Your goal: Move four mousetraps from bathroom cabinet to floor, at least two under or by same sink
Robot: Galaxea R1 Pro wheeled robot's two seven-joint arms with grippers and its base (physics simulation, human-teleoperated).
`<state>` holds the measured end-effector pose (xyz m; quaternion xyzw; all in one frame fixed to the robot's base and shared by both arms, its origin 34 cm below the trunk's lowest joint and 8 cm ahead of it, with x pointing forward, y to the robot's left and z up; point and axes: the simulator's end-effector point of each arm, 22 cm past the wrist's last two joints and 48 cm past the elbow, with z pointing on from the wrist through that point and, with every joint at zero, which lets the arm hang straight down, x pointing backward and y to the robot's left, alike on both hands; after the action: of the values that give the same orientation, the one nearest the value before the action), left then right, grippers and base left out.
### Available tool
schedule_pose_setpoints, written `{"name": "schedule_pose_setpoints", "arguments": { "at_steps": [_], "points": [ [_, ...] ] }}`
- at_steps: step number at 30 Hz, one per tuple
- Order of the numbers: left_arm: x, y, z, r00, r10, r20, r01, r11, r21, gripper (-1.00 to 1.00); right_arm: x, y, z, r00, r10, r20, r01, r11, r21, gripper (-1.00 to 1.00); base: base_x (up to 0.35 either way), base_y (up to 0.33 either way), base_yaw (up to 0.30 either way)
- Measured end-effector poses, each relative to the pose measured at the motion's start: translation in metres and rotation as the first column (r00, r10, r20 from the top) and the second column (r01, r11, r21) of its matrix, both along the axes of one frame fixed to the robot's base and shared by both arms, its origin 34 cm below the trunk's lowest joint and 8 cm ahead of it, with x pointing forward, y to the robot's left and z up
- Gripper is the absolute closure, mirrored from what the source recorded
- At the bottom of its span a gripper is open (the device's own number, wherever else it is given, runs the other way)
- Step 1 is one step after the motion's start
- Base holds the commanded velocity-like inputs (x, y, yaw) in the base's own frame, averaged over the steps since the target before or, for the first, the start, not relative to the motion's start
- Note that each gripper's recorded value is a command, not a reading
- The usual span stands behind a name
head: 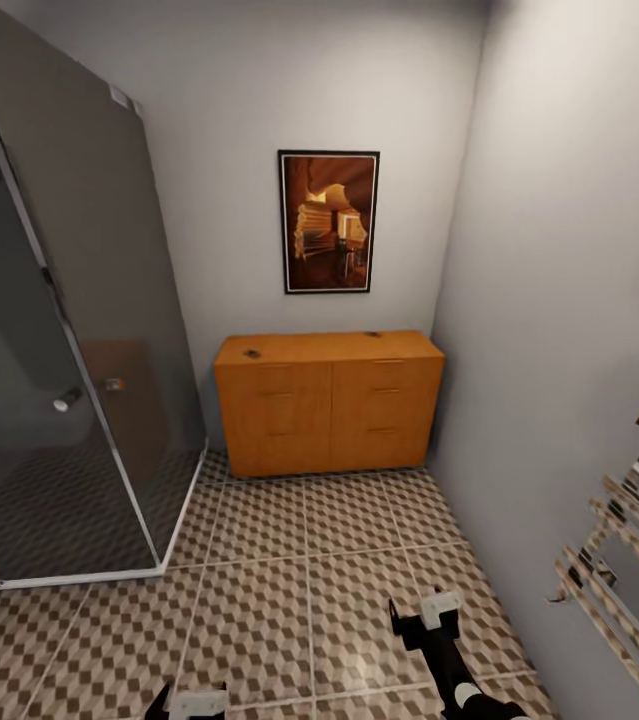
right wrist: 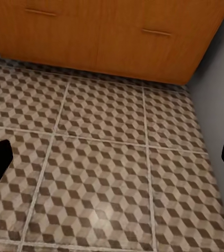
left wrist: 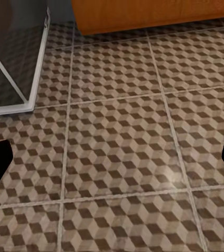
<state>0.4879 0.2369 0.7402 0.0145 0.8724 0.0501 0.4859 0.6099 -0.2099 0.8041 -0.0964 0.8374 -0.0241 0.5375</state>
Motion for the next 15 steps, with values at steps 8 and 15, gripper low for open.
{"name": "schedule_pose_setpoints", "arguments": {
  "at_steps": [8,15],
  "points": [
    [0.0001,-0.0001,0.0001,1.0,0.0,0.0,0.0,1.0,0.0,-1.0,-0.0016,0.0,-0.0012,1.0,0.0,-0.003,0.0,1.0,0.0,-1.0,0.331,-0.072,0.0],
    [0.0,0.0,0.0,1.0,0.0,0.0,0.0,1.0,0.0,-1.0,-0.0016,0.0,-0.0012,1.0,0.0,-0.003,0.0,1.0,0.0,-1.0,0.331,-0.09,0.0]
  ]
}}
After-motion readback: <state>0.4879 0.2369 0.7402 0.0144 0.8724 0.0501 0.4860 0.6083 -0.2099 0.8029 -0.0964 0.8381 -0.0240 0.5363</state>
